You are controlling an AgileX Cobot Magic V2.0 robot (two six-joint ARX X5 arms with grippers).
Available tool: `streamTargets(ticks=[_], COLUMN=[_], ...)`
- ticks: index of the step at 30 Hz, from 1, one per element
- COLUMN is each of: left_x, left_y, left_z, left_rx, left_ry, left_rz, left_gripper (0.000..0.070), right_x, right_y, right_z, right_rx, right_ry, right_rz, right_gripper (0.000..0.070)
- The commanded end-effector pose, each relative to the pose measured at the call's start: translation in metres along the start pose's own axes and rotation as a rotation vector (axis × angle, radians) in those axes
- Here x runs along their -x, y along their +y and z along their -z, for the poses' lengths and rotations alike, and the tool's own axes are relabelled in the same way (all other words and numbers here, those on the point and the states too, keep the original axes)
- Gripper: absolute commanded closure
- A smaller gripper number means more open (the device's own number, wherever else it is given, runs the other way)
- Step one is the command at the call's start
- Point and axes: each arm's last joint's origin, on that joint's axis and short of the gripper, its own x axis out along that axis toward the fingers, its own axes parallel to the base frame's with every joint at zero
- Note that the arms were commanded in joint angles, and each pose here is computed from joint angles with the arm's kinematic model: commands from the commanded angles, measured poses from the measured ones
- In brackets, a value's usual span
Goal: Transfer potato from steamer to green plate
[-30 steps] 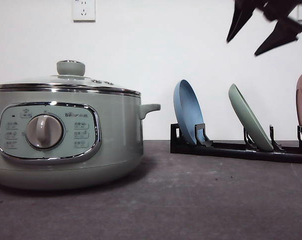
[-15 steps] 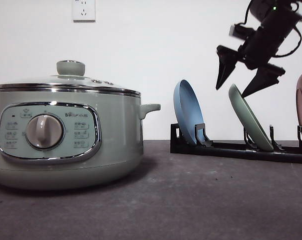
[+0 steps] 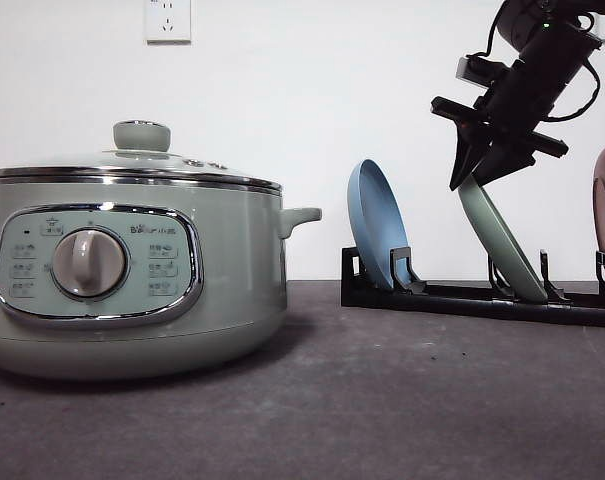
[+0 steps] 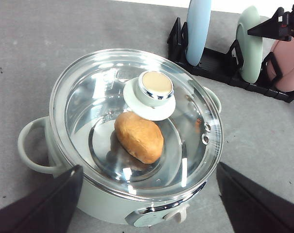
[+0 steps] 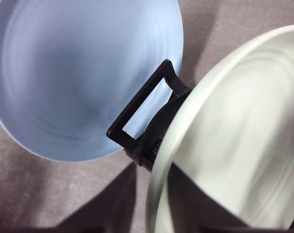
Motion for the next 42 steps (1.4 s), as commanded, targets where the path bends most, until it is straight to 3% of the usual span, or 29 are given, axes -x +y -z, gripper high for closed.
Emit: streamTargets(ticks=[1, 11, 22, 31, 42], left_x=[0.004, 0.004, 0.004, 0.004, 0.004], left_y=[-0.003, -0.003, -0.003, -0.002, -0.003], left_z=[-0.006, -0.006, -0.006, -0.006, -0.006], left_rx=[-0.02, -0.02, -0.021, -0.021, -0.021], left_ry=[-0.028, -0.028, -0.029, -0.029, -0.03], left_rz=[0.007, 0.007, 0.007, 0.007, 0.007], left_gripper=[0.014, 0.014, 0.014, 0.014, 0.014], right_x=[-0.006, 0.013, 0.089, 0.147, 0.184], right_y=[0.0, 0.007, 0.042, 0.085, 0.139], right_z=[-0.004, -0.011, -0.027, -0.007, 0.046], right_rx=[-0.017, -0.033, 0.039, 0.183, 0.411], right_ry=[-0.008, -0.055, -0.208, -0.157, 0.074], right_rz=[0.0, -0.011, -0.056, -0.094, -0.013], right_gripper=[0.0685, 0.0693, 0.0693, 0.0694, 0.0696])
